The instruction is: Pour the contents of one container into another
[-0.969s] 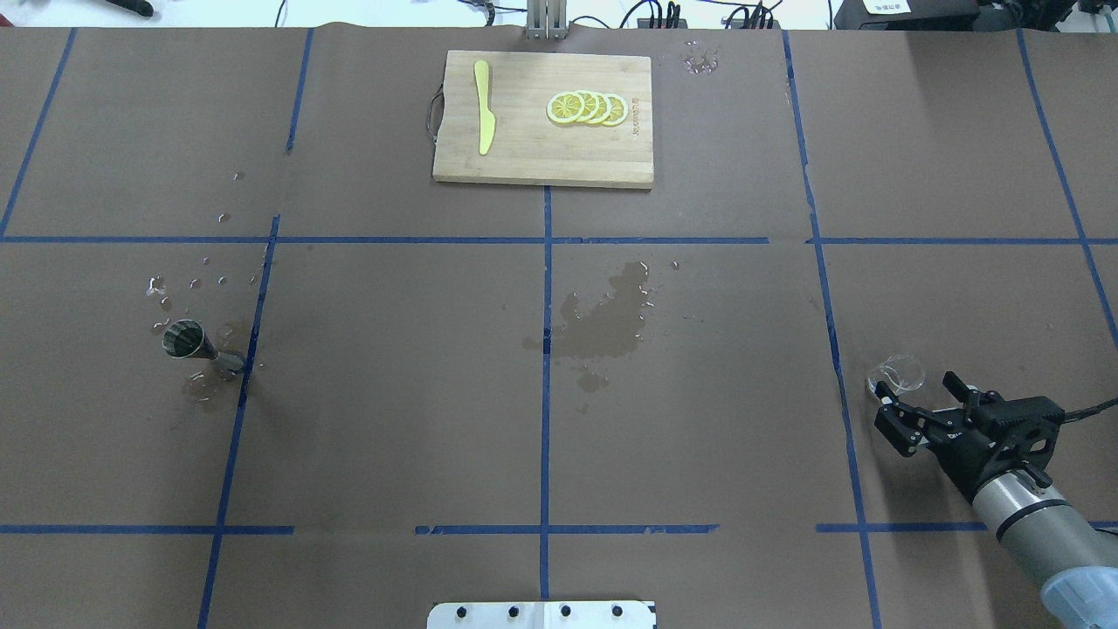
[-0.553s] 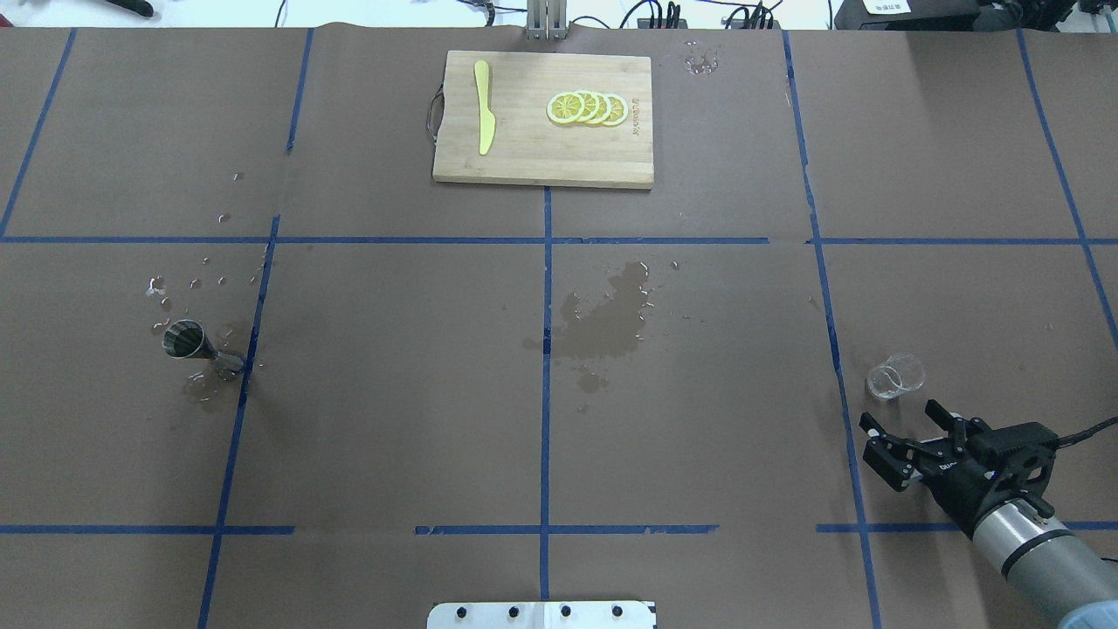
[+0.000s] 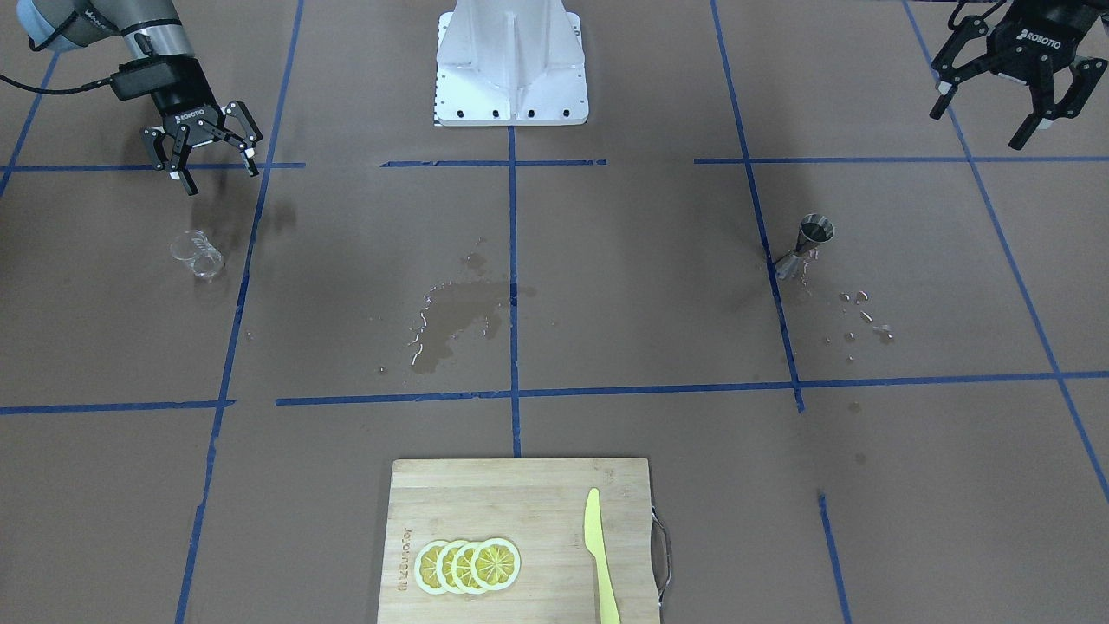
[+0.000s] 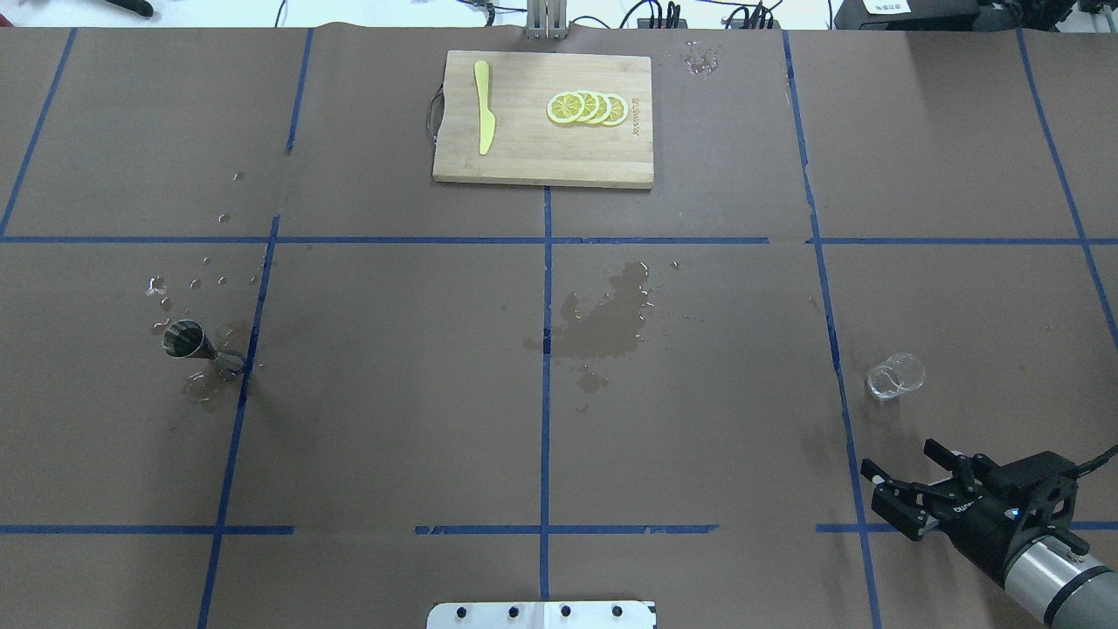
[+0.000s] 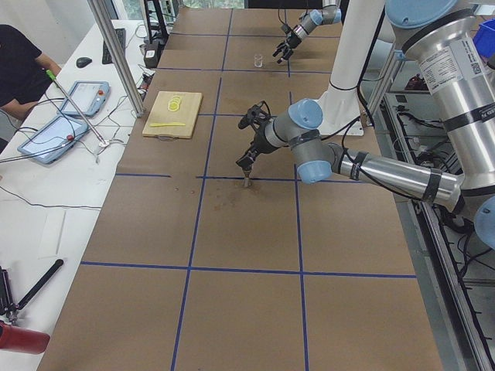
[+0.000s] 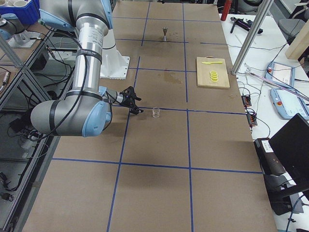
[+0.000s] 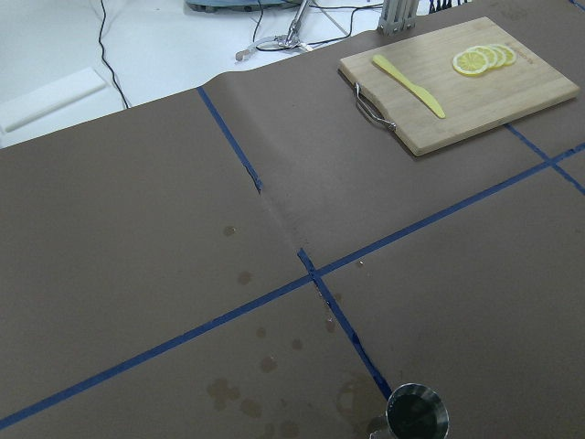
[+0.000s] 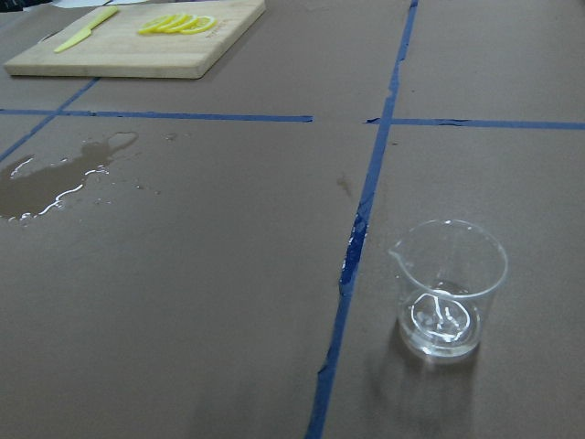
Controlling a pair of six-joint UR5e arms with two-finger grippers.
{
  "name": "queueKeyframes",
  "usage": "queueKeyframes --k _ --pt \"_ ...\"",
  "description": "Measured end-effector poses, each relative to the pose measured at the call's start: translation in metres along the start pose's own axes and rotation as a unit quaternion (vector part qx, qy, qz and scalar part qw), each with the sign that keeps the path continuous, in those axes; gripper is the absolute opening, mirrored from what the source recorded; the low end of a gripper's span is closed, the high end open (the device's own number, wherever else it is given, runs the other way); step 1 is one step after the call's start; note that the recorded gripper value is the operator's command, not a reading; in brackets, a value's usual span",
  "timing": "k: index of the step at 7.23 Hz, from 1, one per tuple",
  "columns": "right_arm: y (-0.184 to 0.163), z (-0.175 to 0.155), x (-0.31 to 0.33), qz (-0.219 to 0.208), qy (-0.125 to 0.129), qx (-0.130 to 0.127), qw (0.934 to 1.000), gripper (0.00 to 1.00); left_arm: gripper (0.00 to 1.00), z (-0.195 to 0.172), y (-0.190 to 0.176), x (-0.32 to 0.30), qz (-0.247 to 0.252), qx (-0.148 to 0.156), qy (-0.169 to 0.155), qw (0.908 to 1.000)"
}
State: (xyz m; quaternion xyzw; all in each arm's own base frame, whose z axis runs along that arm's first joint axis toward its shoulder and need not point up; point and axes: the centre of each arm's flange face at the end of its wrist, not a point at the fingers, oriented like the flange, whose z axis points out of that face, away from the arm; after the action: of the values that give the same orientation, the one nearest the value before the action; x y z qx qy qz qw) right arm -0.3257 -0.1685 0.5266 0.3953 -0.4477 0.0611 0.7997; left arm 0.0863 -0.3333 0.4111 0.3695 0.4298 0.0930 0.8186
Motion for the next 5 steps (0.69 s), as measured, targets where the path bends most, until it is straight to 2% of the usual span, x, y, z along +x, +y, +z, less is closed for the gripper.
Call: queueKeyframes --k 1,3,5 --pt "-0.008 -0.008 -0.012 0.012 -0.014 -0.001 0.9998 1.00 1.00 0.001 -0.001 0.001 0.001 0.001 0.001 1.0000" --pt "-0.044 -0.027 -0.050 0.047 -0.042 0.027 0.9977 1.00 1.00 0.006 -0.005 0.000 0.002 0.003 0.003 1.0000" --pt "-0.076 -0.039 -0.080 0.062 -0.058 0.051 0.9950 1.00 1.00 0.009 -0.006 -0.001 0.001 0.004 0.003 1.0000"
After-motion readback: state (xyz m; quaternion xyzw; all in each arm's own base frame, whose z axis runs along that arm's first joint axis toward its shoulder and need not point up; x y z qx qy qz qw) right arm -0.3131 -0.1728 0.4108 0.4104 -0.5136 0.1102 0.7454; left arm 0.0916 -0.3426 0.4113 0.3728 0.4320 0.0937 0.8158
